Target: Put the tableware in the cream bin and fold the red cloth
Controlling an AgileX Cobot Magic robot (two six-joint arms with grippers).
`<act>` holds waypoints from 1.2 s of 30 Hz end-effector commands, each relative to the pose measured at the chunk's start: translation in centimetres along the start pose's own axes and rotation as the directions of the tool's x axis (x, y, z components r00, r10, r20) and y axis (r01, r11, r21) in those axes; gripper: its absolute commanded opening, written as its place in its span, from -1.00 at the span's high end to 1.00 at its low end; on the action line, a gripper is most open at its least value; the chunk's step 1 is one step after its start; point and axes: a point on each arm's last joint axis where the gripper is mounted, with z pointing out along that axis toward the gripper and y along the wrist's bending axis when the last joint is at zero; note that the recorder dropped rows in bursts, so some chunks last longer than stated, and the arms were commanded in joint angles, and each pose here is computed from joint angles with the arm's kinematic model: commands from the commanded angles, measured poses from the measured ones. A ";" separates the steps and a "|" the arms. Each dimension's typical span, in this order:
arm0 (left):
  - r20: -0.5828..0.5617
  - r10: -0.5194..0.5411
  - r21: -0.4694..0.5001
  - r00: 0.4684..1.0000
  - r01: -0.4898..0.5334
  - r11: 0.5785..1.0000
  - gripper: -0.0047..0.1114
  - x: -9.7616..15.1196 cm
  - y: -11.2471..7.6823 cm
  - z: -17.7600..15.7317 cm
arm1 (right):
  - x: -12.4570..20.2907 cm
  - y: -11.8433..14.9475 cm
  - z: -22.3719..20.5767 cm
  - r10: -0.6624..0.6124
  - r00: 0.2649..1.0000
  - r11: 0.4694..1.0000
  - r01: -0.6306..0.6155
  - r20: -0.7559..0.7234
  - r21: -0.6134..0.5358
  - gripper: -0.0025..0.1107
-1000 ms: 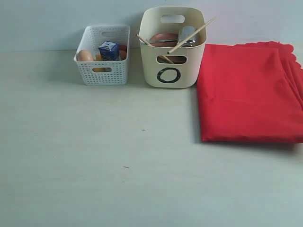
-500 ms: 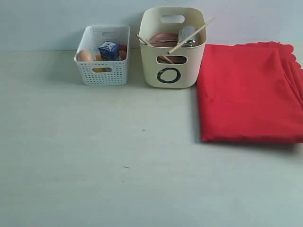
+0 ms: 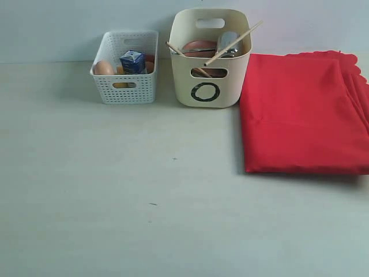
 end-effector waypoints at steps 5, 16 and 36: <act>0.019 -0.028 -0.020 0.999 0.028 0.999 0.88 -0.1 0.2 0.0 | 0.0 0.0 0.0 -0.008 1.000 1.000 0.008 0.012 -0.002 0.96; 0.022 0.105 -0.075 0.994 -0.104 0.992 0.88 -0.2 0.7 -0.1 | 0.0 0.0 0.0 -0.008 1.000 1.000 0.008 0.012 -0.002 0.96; -0.169 0.195 -0.023 0.966 -0.201 0.979 0.88 1.5 0.8 -0.2 | 0.0 0.0 0.0 -0.008 1.000 1.000 0.008 0.012 -0.002 0.96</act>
